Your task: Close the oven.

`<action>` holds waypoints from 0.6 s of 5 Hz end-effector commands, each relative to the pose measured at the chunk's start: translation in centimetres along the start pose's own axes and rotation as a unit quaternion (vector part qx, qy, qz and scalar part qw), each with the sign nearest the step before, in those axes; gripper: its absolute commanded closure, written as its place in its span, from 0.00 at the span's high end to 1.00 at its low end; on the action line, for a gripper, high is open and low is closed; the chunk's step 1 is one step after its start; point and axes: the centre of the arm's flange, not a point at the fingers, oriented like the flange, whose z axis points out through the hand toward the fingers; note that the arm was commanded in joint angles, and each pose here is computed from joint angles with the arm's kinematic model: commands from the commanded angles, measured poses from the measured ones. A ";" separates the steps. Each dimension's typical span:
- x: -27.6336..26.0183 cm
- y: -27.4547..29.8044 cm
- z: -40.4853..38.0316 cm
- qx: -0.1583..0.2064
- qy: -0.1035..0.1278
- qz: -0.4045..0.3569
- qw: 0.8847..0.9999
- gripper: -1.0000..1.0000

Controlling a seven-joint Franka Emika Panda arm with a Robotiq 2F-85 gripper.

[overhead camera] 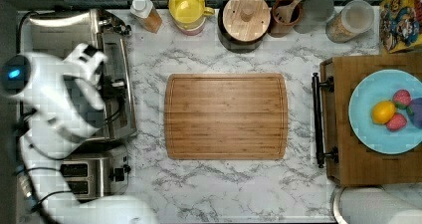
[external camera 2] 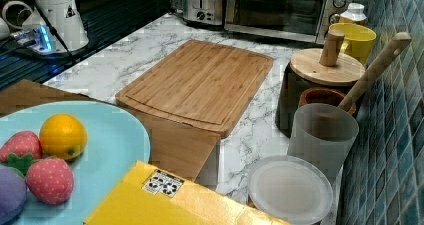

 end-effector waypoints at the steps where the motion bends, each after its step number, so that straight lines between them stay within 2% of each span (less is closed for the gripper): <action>1: 3.2 4.8 -11.9 0.036 0.166 0.154 0.973 0.00; 2: 2.7 7.5 -13.3 0.121 0.163 0.147 0.968 0.00; 3: 2.4 8.9 -14.7 0.179 0.151 0.104 0.967 0.00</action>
